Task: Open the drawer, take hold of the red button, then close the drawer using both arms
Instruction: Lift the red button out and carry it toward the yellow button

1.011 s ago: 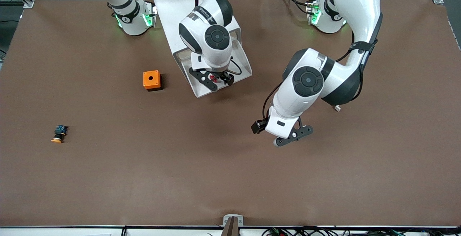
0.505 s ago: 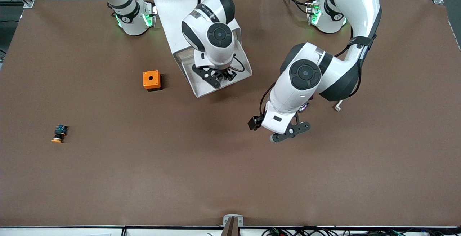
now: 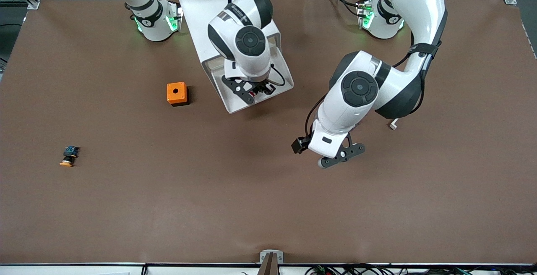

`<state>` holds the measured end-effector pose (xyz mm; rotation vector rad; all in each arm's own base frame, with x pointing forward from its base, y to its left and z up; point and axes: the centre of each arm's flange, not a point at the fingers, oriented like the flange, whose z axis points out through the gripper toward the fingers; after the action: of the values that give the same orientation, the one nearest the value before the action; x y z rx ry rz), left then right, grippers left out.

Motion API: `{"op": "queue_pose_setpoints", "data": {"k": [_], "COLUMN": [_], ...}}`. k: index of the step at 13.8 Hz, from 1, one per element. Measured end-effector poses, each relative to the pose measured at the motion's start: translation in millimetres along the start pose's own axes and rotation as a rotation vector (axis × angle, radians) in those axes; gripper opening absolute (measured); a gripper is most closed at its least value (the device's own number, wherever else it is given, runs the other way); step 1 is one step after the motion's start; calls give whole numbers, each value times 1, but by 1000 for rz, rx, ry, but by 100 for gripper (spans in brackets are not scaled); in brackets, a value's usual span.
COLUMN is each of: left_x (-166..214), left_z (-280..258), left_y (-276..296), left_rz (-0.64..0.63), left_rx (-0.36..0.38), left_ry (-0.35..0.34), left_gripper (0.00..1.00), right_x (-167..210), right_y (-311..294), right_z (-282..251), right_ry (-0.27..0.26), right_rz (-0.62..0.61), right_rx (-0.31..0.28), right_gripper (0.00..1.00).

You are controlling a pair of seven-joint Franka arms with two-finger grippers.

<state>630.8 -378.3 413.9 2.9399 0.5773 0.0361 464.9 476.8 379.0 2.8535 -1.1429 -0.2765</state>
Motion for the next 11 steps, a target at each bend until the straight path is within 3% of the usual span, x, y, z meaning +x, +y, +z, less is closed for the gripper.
{"op": "queue_pose_setpoints", "data": {"k": [4,8,11], "left_x": [-2,-3,2], "left_z": [0,2,17], "left_y": [1,1,-3], "left_rz": [3,4,-3], "left_rx": [0,5,17], "left_ry": [0,-3,-11], "left_gripper": [100,100,100], "right_x": [109,284,388], "right_y": [16,90,160], "right_z": [-80,-116,-113], "right_ry": [-13,-15,14], "right_rz": [-89,-256,-366], "right_rx": [54,94,69], "right_gripper": [41,41,41]}}
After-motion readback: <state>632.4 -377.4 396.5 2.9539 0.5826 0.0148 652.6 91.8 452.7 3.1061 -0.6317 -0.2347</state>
